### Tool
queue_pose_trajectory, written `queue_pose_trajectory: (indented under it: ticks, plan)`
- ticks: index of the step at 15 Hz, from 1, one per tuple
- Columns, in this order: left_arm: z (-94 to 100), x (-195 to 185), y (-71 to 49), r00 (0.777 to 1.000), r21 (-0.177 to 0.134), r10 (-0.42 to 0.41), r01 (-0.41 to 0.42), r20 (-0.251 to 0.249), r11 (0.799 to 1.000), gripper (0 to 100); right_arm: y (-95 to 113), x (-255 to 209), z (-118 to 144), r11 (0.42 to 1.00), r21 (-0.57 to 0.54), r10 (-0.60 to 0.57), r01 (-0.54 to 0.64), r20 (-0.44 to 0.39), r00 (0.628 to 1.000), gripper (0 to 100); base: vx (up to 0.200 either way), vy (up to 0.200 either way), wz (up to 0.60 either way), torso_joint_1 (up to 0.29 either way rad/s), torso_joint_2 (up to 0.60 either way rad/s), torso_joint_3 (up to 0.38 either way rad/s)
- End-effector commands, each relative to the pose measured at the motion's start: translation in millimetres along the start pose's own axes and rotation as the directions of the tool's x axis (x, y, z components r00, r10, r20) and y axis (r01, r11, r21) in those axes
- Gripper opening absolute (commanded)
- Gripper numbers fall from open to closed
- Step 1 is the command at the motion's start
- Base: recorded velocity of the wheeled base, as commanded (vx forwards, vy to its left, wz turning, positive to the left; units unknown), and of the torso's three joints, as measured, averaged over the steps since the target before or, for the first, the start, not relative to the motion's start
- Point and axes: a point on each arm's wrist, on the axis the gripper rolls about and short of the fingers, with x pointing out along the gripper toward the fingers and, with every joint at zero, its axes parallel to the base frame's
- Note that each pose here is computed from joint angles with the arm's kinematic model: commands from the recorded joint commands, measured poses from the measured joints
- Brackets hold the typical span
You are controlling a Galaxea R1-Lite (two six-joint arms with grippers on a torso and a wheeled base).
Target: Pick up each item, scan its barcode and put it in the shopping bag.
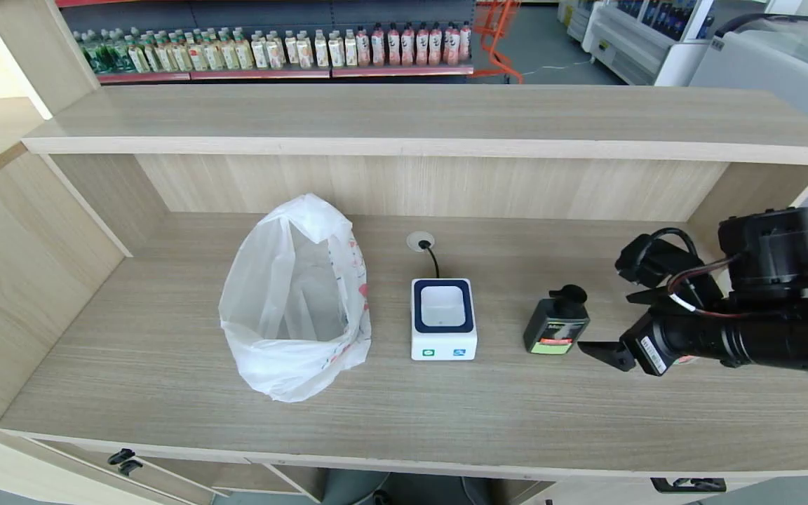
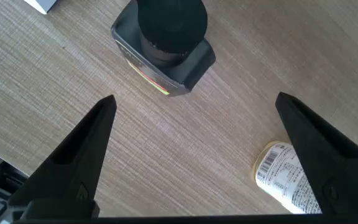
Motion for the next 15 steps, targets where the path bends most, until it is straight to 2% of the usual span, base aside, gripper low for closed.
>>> queue_pose_trajectory:
  ticks: [1,5,11,15]
  plan:
    - [-0.1,0.0,0.0,1.0,0.0,0.0,0.0,0.0,1.0,100,5.9,28.1,-4.1,0.999,-0.04,0.033,-0.034,-0.026,0.999,100,0.0,0.0,0.0,0.0,0.0,0.0]
    - [-0.1,0.0,0.0,1.0,0.0,0.0,0.0,0.0,1.0,100,15.2,47.1,2.0,0.996,-0.06,0.065,-0.065,-0.008,0.998,100,0.0,0.0,0.0,0.0,0.0,0.0]
    - [-0.1,0.0,0.0,1.0,0.0,0.0,0.0,0.0,1.0,100,15.1,74.9,10.4,0.996,-0.066,0.06,-0.058,0.027,0.998,100,0.0,0.0,0.0,0.0,0.0,0.0]
    - [-0.1,0.0,0.0,1.0,0.0,0.0,0.0,0.0,1.0,100,26.4,90.3,20.1,0.996,0.006,0.087,-0.087,0.052,0.995,100,0.0,0.0,0.0,0.0,0.0,0.0]
